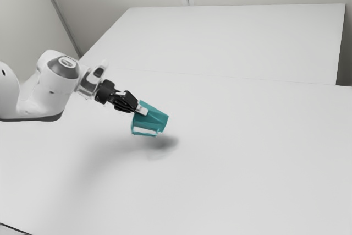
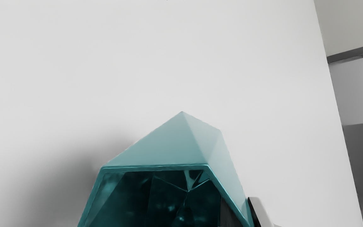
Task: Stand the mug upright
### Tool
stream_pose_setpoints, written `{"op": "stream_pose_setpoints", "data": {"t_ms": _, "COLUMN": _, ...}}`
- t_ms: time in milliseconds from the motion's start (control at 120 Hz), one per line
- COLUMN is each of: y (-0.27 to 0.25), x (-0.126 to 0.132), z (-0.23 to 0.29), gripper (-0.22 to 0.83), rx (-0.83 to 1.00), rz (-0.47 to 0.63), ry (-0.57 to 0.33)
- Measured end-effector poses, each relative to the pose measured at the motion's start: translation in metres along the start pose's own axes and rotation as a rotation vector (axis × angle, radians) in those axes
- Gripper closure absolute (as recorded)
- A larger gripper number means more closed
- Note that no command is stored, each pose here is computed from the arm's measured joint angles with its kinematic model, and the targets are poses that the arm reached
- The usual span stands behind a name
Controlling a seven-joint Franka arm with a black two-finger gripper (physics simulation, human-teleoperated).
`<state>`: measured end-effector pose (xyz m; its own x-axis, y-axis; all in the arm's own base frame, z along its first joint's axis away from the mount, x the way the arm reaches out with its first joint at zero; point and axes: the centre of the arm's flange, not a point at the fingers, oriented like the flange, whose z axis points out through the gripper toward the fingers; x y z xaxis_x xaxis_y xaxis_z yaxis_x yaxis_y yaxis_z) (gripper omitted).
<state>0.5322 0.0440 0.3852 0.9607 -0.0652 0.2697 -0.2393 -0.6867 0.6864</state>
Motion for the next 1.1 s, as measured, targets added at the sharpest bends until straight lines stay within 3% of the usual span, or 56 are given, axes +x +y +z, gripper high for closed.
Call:
{"op": "stream_pose_setpoints", "data": {"t_ms": 175, "y": 0.025, "x": 0.035, "z": -0.050, "gripper": 0.78, "rx": 0.331, "rz": 0.187, "ry": -0.181}}
{"op": "stream_pose_setpoints", "data": {"t_ms": 367, "y": 0.034, "x": 0.047, "z": -0.055, "gripper": 0.78, "rx": 0.612, "rz": 0.219, "ry": -0.314}}
{"op": "stream_pose_setpoints", "data": {"t_ms": 708, "y": 0.061, "x": 0.043, "z": 0.031, "gripper": 0.79, "rx": 0.691, "rz": 0.201, "ry": -0.294}}
{"op": "stream_pose_setpoints", "data": {"t_ms": 1100, "y": 0.032, "x": 0.045, "z": 0.038, "gripper": 0.78, "rx": 0.730, "rz": 0.060, "ry": -0.230}}
